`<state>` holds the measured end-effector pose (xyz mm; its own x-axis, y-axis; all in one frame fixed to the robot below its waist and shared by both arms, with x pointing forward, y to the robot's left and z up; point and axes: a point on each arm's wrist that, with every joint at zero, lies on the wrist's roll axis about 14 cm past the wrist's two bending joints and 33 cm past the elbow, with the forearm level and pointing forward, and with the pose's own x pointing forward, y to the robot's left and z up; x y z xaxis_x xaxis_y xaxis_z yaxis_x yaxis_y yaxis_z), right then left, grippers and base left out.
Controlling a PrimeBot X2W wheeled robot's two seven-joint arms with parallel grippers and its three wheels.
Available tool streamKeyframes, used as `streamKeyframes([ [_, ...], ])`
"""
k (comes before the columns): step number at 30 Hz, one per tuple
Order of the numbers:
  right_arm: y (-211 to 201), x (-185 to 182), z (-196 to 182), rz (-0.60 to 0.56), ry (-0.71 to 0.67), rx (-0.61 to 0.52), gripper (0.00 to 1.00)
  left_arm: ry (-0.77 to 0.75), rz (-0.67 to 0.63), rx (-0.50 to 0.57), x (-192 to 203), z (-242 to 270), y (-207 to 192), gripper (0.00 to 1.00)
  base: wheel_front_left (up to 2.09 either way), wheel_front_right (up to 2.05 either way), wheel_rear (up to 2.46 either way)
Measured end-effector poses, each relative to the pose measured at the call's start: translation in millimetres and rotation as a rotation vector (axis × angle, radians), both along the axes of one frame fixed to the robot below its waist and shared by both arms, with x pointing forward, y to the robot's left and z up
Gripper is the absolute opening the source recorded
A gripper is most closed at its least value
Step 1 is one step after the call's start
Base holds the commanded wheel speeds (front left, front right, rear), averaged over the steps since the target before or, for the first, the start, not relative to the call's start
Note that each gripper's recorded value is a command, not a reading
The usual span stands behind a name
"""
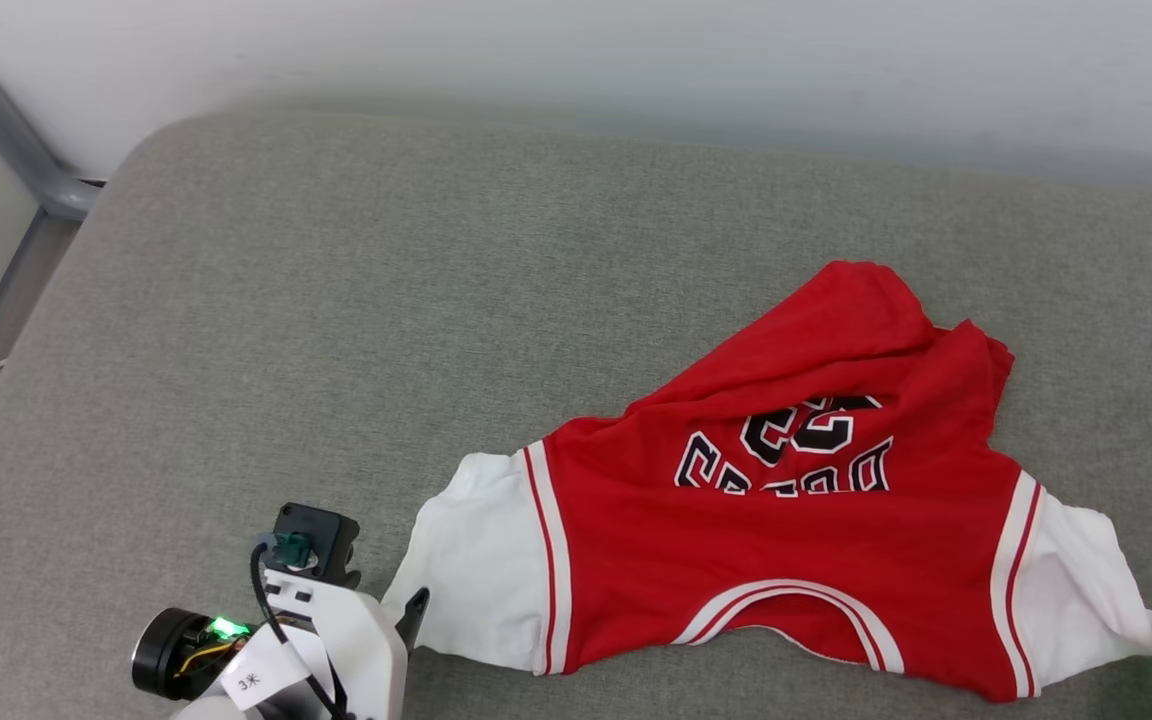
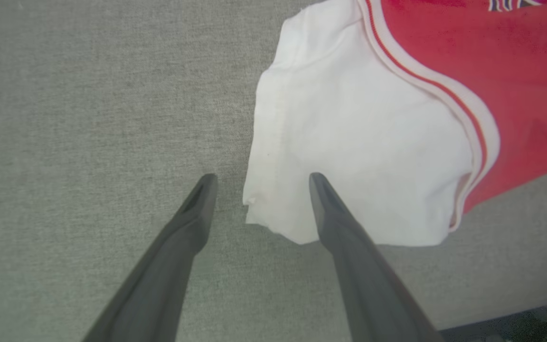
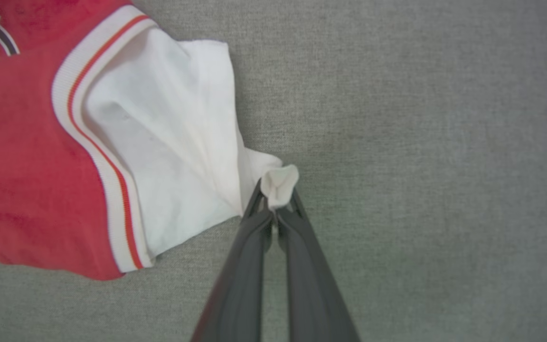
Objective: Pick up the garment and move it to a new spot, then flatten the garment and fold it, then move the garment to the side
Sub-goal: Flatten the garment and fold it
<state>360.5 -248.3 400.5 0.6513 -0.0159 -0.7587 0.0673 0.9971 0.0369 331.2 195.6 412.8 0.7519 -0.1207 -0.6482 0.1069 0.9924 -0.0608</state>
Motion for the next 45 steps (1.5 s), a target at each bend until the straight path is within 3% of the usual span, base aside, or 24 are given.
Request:
streamKeyframes([
  [5, 0.4, -0.9, 0.3, 0.003, 0.004, -0.004, 0.0, 0.106, -0.026, 0.068, -9.7, -10.0, 2.5, 1.0, 0.0, 0.0, 0.0],
  [23, 2.0, 11.2, -6.9, 0.006, 0.022, -0.005, 0.0, 0.245, -0.031, 0.063, -6.3, -52.2, -3.7, 1.0, 0.0, 0.0, 0.0],
  [24, 2.2, 11.5, -7.3, 0.007, 0.023, -0.005, 0.0, 0.256, -0.035, 0.056, -7.3, -54.3, -4.7, 0.77, 0.0, 0.0, 0.0],
  [25, 2.7, 11.7, -7.5, 0.008, 0.024, -0.005, 0.0, 0.263, -0.038, 0.052, -7.5, -55.2, -5.3, 0.29, 0.0, 0.0, 0.0],
  [26, 3.1, 12.2, -7.3, 0.01, 0.024, -0.005, 0.0, 0.264, -0.041, 0.046, -7.2, -55.4, -6.2, 0.0, 0.0, 0.0, 0.0],
  [37, 0.9, 21.8, 20.5, 0.012, -0.069, -0.001, 0.0, 0.134, -0.019, 0.038, 2.7, -31.0, -0.3, 0.0, 0.0, 0.0, 0.0],
  [45, -2.6, 45.3, 90.9, 0.001, -0.315, 0.037, 0.0, -0.149, -0.014, 0.076, 29.5, 47.7, 9.9, 0.0, 0.0, 0.0, 0.0],
])
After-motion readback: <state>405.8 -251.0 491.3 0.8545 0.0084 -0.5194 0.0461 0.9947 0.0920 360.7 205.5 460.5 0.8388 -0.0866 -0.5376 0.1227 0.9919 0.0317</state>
